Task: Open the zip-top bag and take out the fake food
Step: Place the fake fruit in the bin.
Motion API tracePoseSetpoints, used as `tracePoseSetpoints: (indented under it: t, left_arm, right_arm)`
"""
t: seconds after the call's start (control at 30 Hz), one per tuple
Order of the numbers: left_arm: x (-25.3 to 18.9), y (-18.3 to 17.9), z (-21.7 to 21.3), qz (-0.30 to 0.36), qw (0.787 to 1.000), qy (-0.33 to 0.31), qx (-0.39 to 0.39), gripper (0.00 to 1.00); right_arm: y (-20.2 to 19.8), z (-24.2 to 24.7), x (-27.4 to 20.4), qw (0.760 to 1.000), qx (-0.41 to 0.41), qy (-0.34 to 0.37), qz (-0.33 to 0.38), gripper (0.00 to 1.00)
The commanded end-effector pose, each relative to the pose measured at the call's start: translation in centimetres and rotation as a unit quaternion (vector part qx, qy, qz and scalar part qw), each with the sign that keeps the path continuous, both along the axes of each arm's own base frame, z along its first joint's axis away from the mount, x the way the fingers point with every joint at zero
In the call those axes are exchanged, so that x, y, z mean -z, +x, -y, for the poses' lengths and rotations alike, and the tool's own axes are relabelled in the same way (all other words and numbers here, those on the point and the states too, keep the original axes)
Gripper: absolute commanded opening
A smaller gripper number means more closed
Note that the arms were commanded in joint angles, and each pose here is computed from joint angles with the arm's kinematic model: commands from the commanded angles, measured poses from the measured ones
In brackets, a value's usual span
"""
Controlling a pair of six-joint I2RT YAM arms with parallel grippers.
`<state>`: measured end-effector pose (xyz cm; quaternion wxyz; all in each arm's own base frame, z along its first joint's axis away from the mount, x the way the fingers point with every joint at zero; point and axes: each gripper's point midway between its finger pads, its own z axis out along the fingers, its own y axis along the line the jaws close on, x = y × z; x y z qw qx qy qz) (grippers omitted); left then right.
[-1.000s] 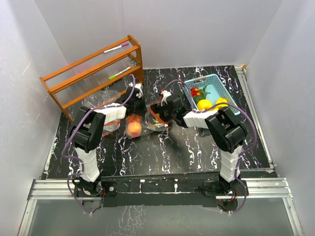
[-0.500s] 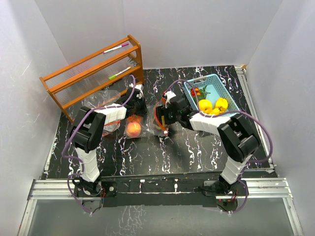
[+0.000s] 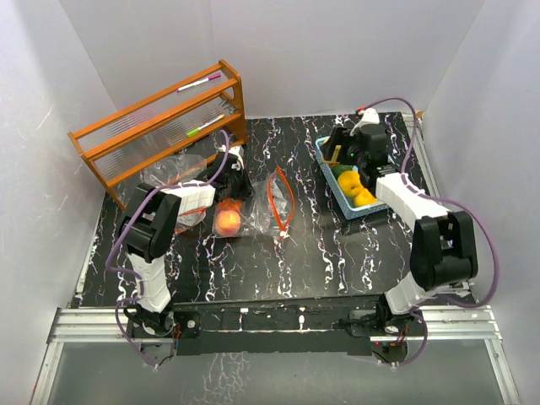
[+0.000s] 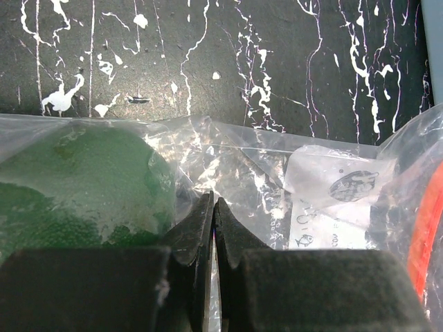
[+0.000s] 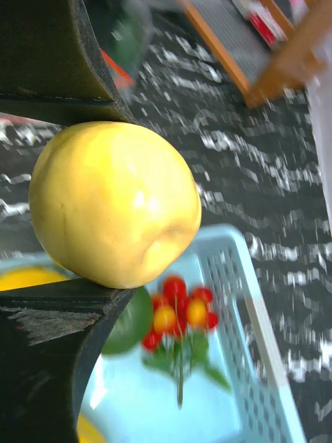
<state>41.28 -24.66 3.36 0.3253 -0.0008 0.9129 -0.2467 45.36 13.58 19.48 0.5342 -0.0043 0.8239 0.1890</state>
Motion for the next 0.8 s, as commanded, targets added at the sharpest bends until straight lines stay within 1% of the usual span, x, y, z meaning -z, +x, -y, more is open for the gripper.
tracePoseSetpoints:
  t: [0.0,0.03,0.07,0.13,0.17,0.2,0.27,0.33,0.37,0.43,0.5,0.53,0.6,0.67,0.7,0.77]
  left_arm:
    - [-3.2,0.3,0.0,0.024,1.0,-0.015,-0.003,0.0]
    - [-4.1,0.4,-0.1,0.033,0.999,-0.016,-0.004,0.01]
    - [-5.0,0.6,-0.1,0.044,0.999,-0.017,-0.005,0.04]
    - [-7.1,0.8,-0.2,0.066,0.998,-0.022,-0.008,0.15]
    - [-8.2,1.0,-0.4,0.076,0.997,-0.024,-0.012,0.22]
    - [-9.1,0.9,-0.5,0.081,0.996,-0.027,-0.016,0.3]
    - [-10.8,0.7,-0.7,0.095,0.995,-0.035,-0.021,0.5]
    - [-12.3,0.4,-1.1,0.11,0.993,-0.037,-0.026,0.63]
    - [-12.8,0.2,-1.2,0.114,0.992,-0.037,-0.029,0.67]
    - [-13.6,-0.2,-1.9,0.119,0.992,-0.035,-0.036,0.69]
    - [-13.3,-1.0,-2.6,0.115,0.992,-0.028,-0.039,0.69]
    - [-13.0,-1.4,-3.1,0.114,0.992,-0.024,-0.048,0.68]
    - [-11.3,-2.9,-4.6,0.108,0.991,-0.018,-0.074,0.61]
    - [-10.9,-4.0,-6.0,0.129,0.985,-0.033,-0.106,0.49]
    - [-10.7,-4.3,-6.8,0.134,0.983,-0.034,-0.125,0.42]
    - [-10.1,-4.9,-7.8,0.131,0.981,-0.024,-0.14,0.36]
  right_arm:
    - [4.2,4.5,0.9,0.997,0.073,0.0,0.0,0.6]
    - [4.8,4.8,1.3,0.997,0.079,-0.007,-0.002,0.64]
    - [5.3,5.1,1.5,0.996,0.086,-0.015,-0.005,0.71]
    - [6.0,6.0,1.7,0.993,0.11,-0.029,-0.011,0.95]
    - [6.2,6.5,1.6,0.992,0.125,-0.033,-0.011,0.98]
    - [6.2,6.8,1.3,0.99,0.133,-0.035,-0.009,0.98]
    - [6.1,6.8,0.5,0.991,0.133,-0.029,0.002,0.98]
    - [5.6,6.8,-0.2,0.991,0.134,-0.023,0.018,0.98]
    - [5.1,7.2,-1.3,0.989,0.144,-0.023,0.033,0.98]
    - [4.1,7.9,-3.1,0.983,0.167,-0.027,0.072,0.98]
    - [2.8,8.4,-4.3,0.98,0.177,-0.031,0.088,0.98]
    - [2.3,8.1,-4.9,0.981,0.169,-0.029,0.095,0.97]
    - [1.3,6.6,-5.5,0.987,0.128,-0.018,0.1,0.91]
    - [0.3,4.4,-5.1,0.992,0.083,-0.011,0.09,0.85]
    - [-0.2,3.5,-4.5,0.994,0.073,-0.018,0.082,0.83]
    - [-1.4,1.0,-3.3,0.995,0.062,-0.043,0.072,0.79]
